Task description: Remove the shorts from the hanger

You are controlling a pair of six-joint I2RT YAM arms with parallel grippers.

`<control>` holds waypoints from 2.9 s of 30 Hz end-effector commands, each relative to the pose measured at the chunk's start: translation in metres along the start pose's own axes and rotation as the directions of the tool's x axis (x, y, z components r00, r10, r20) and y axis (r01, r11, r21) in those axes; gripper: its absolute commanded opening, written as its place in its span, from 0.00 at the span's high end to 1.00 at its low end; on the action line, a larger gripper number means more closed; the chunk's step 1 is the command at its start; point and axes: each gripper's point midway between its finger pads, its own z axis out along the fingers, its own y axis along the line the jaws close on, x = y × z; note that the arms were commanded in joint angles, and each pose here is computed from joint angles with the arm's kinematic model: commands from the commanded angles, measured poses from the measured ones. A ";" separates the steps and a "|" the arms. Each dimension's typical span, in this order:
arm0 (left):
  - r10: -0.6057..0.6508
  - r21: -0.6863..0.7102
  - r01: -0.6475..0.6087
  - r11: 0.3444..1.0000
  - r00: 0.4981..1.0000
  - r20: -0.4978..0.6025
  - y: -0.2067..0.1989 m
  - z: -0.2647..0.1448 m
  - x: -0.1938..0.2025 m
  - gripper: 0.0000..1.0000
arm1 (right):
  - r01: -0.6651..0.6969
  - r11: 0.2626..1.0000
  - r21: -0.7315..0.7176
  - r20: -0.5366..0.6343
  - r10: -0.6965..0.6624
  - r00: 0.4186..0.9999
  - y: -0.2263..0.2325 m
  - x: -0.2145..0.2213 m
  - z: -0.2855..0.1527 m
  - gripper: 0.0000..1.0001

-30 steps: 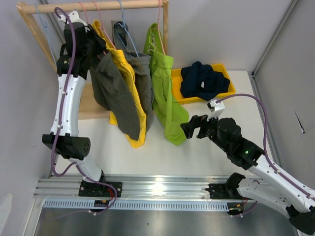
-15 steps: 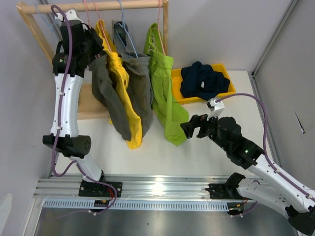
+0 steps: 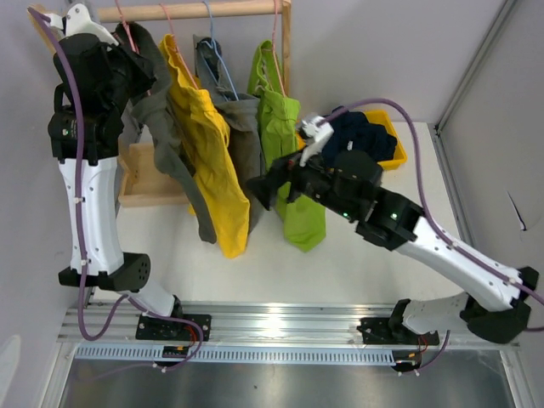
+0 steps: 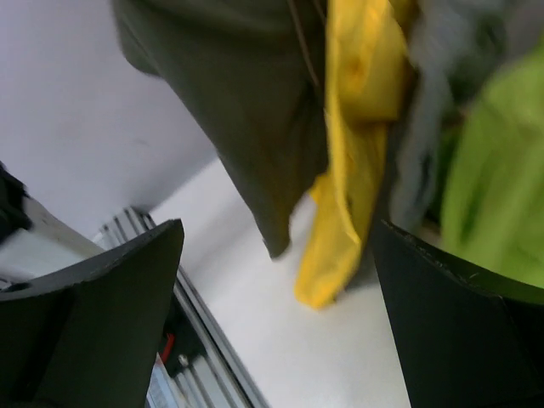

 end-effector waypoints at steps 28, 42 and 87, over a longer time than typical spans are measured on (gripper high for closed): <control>-0.023 0.121 0.017 0.992 0.999 0.046 -0.018 -0.060 -0.014 1.00 | 0.037 0.994 -0.100 0.057 -0.032 0.998 0.112 0.030 0.166 1.00; 0.106 -0.057 -0.100 0.993 0.988 0.111 0.015 -0.055 -0.031 1.00 | -0.093 0.995 0.044 -0.085 0.096 0.992 0.162 0.195 0.020 1.00; 0.027 0.016 -0.025 1.000 0.993 -0.115 0.047 -0.166 0.075 1.00 | 0.135 0.877 0.461 0.357 -0.322 0.877 -0.018 -0.196 -0.121 1.00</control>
